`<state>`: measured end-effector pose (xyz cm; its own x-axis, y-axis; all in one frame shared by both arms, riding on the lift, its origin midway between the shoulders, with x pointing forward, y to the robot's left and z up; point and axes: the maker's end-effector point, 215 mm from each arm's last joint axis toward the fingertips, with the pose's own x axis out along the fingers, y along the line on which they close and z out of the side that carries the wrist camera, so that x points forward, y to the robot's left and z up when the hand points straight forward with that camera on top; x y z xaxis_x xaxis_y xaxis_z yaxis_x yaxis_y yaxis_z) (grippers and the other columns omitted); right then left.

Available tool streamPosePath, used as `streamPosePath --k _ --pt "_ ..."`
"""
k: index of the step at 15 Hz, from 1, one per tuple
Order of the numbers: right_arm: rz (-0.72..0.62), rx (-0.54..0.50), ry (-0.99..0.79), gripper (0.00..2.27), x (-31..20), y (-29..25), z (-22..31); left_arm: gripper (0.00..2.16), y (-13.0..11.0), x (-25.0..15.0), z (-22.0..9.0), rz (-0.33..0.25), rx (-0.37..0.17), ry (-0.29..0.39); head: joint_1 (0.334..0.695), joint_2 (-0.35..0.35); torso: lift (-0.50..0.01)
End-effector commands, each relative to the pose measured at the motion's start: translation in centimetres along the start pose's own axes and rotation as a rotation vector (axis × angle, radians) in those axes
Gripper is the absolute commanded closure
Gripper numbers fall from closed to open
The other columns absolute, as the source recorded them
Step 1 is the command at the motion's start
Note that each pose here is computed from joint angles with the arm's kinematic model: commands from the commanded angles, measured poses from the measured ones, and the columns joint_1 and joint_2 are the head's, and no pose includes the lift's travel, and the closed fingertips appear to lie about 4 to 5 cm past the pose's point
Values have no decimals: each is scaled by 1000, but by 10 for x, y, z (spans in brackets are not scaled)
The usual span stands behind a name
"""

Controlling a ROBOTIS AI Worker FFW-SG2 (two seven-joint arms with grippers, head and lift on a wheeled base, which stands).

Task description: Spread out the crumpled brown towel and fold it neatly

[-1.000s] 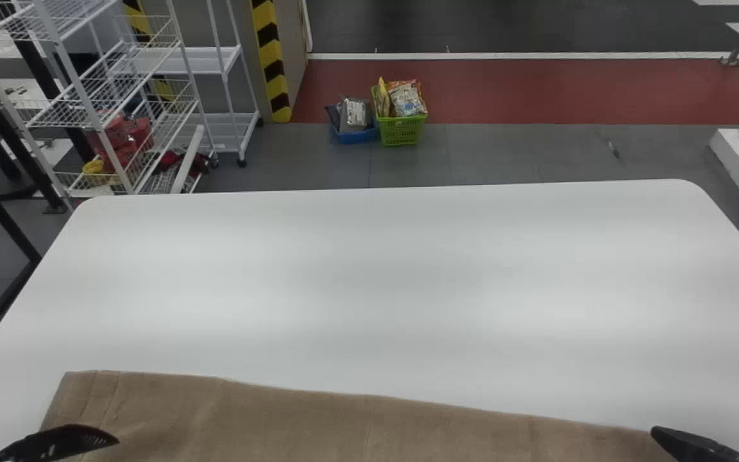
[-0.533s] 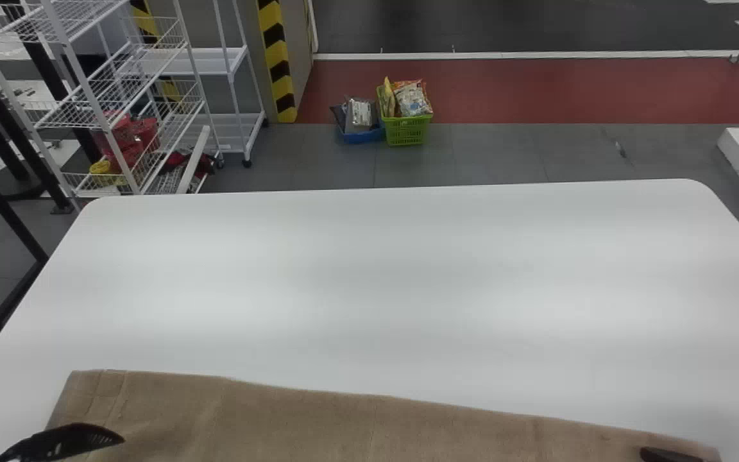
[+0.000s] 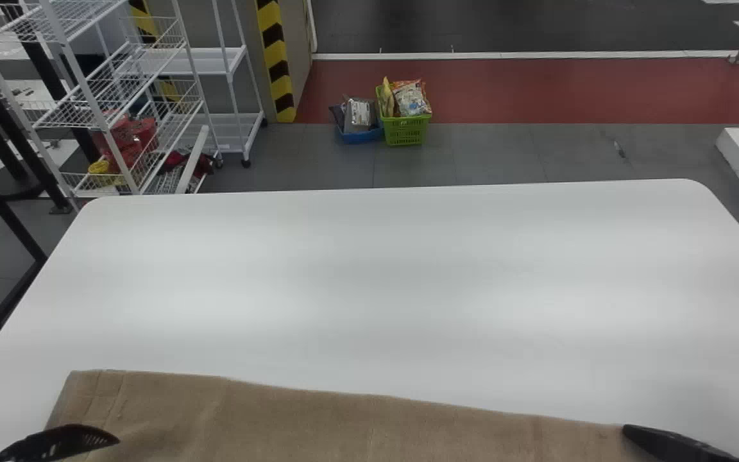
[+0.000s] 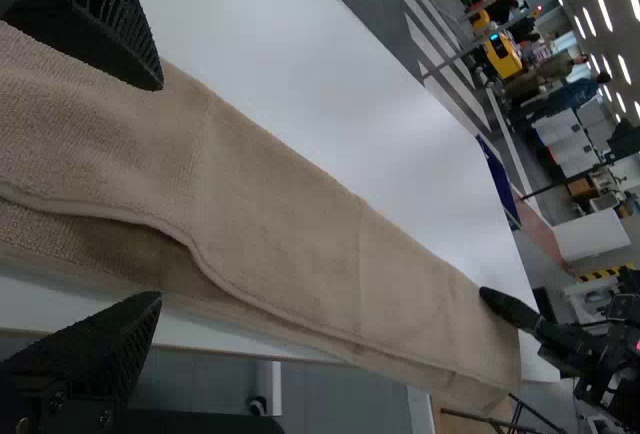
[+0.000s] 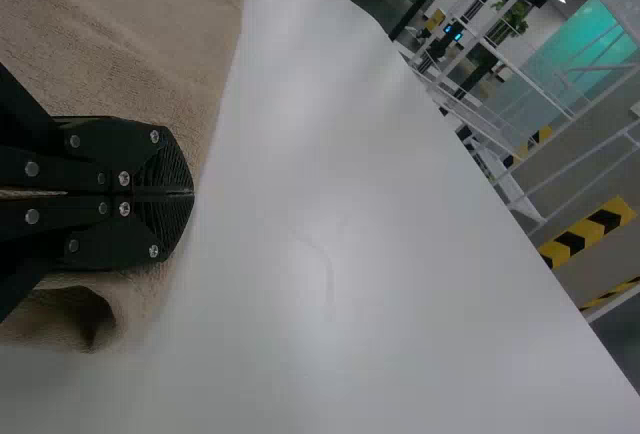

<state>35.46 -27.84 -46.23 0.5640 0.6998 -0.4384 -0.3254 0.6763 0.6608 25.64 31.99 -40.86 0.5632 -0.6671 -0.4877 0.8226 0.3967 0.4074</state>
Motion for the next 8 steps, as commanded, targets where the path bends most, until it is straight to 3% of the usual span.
streamPosePath --k 1,6,8 --pt "2 24 25 1926 10 -3 3 66 1 -2 -1 10 -6 -1 695 79 -128" --pt "-33 14 13 1926 12 -16 19 66 4 -4 -4 21 -13 -3 695 94 -128" --pt "-17 56 -5 1926 7 -13 19 66 5 -4 -3 21 -10 -2 695 80 -128"
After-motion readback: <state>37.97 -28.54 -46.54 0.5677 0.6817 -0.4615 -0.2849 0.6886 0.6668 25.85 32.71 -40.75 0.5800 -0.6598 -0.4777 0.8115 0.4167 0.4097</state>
